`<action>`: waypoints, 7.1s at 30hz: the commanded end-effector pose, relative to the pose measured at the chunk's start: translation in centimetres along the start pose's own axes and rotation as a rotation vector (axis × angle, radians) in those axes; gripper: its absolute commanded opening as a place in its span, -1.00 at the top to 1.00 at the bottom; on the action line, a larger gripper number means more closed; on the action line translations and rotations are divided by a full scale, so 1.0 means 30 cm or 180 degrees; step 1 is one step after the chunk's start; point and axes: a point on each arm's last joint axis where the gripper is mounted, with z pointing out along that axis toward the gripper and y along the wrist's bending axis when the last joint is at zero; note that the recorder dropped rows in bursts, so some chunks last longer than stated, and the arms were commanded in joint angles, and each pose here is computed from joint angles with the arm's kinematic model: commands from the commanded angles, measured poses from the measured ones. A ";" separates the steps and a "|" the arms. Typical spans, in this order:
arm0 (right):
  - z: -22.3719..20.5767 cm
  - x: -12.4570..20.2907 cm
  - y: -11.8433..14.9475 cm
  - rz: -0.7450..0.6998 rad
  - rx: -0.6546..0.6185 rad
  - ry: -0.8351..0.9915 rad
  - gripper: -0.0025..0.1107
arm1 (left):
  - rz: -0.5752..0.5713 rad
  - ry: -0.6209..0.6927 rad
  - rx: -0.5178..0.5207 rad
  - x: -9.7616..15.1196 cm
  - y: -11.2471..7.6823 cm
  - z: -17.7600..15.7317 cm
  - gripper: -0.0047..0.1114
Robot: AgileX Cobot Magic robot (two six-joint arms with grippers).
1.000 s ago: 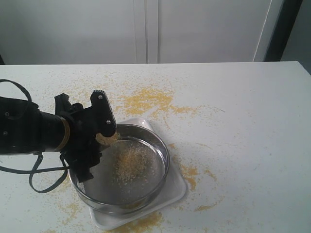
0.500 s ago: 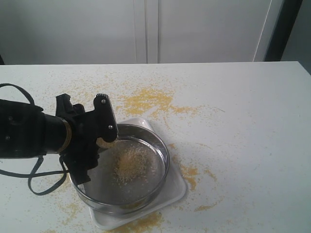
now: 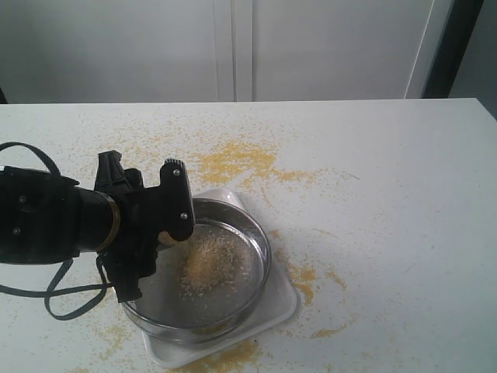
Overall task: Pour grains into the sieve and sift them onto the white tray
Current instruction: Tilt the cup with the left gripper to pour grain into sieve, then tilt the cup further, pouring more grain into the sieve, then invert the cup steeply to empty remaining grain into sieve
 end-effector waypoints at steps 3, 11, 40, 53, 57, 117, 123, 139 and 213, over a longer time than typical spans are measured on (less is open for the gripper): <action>0.000 0.003 -0.001 -0.0010 0.0000 -0.0028 0.96 | 0.0051 -0.0021 -0.0085 -0.008 0.015 -0.019 0.92; 0.000 0.003 -0.001 -0.0010 0.0000 -0.0028 0.96 | 0.0096 0.0014 -0.0109 -0.005 0.017 -0.019 0.92; 0.000 0.003 -0.001 -0.0013 0.0001 -0.0028 0.96 | 0.0551 -0.0003 -0.0153 -0.008 0.021 -0.019 0.92; 0.000 0.003 -0.001 -0.0013 0.0001 -0.0028 0.96 | 0.0849 -0.0053 -0.0267 -0.015 0.031 -0.020 0.92; 0.000 0.003 -0.001 -0.0013 0.0001 -0.0028 0.96 | 0.0854 -0.0054 -0.0269 -0.015 0.031 -0.020 0.92; 0.000 0.003 -0.001 -0.0013 0.0001 -0.0028 0.96 | 0.1306 0.0106 -0.0519 -0.034 0.033 -0.065 0.92; 0.000 0.003 -0.001 -0.0013 0.0001 -0.0028 0.96 | 0.1380 0.0141 -0.0528 -0.031 0.035 -0.066 0.92; 0.000 0.003 -0.001 -0.0013 0.0001 -0.0028 0.96 | 0.1547 0.0283 -0.0644 -0.058 0.021 -0.091 0.92; 0.000 0.003 -0.001 -0.0013 0.0001 -0.0028 0.96 | 0.2232 0.0469 -0.1156 -0.065 0.070 -0.105 0.92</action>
